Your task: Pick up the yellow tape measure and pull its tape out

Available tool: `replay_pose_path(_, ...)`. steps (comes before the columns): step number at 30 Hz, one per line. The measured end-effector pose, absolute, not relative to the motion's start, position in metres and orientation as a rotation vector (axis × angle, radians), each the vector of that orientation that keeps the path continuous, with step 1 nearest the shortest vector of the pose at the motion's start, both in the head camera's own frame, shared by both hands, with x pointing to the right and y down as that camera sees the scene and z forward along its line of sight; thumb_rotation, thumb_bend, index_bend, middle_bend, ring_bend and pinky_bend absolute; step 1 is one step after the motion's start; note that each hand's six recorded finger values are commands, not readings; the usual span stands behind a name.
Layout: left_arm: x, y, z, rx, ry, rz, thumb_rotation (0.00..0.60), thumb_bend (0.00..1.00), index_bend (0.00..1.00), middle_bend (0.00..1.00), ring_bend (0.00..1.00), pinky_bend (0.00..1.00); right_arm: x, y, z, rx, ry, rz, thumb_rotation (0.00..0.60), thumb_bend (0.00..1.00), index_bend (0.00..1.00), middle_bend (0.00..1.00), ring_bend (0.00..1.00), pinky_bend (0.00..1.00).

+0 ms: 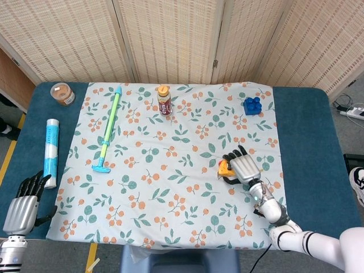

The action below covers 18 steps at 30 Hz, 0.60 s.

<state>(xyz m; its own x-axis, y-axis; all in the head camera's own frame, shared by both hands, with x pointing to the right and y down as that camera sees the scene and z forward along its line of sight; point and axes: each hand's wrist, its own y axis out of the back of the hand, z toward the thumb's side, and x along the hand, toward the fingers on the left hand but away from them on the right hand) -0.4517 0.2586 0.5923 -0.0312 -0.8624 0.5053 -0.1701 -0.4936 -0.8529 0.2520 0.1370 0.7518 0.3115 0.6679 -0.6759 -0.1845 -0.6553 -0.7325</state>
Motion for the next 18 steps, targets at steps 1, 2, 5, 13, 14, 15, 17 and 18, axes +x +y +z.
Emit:
replay_pose_path(1, -0.4518, 0.2587, 0.5924, -1.682, 1.09, -1.573, 0.6, 0.36, 0.11, 0.02, 0.0, 0.0, 0.2523, 0.1369, 0.752, -1.827, -0.433, 1.435, 0.369, 0.37, 0.24, 0.28, 0.16, 0.0)
replay_pose_path(2, -0.4519, 0.2588, 0.5924, -1.684, 1.091, -1.573, 0.6, 0.36, 0.11, 0.02, 0.0, 0.0, 0.2524, 0.1368, 0.7522, -1.826, -0.436, 1.435, 0.374, 0.37, 0.24, 0.28, 0.16, 0.0)
replay_pose_path(5, -0.4521, 0.259, 0.5925, -1.688, 1.09, -1.576, 0.6, 0.36, 0.11, 0.02, 0.0, 0.0, 0.2526, 0.136, 0.7522, -1.823, -0.445, 1.431, 0.378, 0.37, 0.24, 0.28, 0.16, 0.0)
replay_pose_path(13, -0.4522, 0.2591, 0.593, -1.693, 1.084, -1.582, 0.6, 0.36, 0.1, 0.0, 0.0, 0.0, 0.251, 0.1354, 0.7517, -1.807, -0.426, 1.416, 0.533, 0.37, 0.24, 0.28, 0.16, 0.0)
replay_pose_path(14, -0.4524, 0.2591, 0.5929, -1.693, 1.084, -1.583, 0.6, 0.36, 0.1, 0.0, 0.0, 0.0, 0.2504, 0.1354, 0.7513, -1.805, -0.425, 1.412, 0.558, 0.37, 0.24, 0.28, 0.16, 0.0)
replay_pose_path(15, -0.4527, 0.2592, 0.593, -1.693, 1.084, -1.585, 0.6, 0.36, 0.09, 0.0, 0.0, 0.0, 0.2502, 0.1353, 0.7511, -1.804, -0.425, 1.41, 0.576, 0.37, 0.24, 0.28, 0.16, 0.0)
replay_pose_path(17, -0.4529, 0.2593, 0.5931, -1.693, 1.083, -1.587, 0.6, 0.36, 0.09, 0.0, 0.0, 0.0, 0.2492, 0.1354, 0.7505, -1.803, -0.425, 1.402, 0.597, 0.37, 0.25, 0.28, 0.17, 0.0)
replay_pose_path(18, -0.4528, 0.2594, 0.5932, -1.694, 1.083, -1.587, 0.6, 0.36, 0.09, 0.0, 0.0, 0.0, 0.2489, 0.1357, 0.7504, -1.804, -0.426, 1.398, 0.6, 0.37, 0.26, 0.29, 0.17, 0.0)
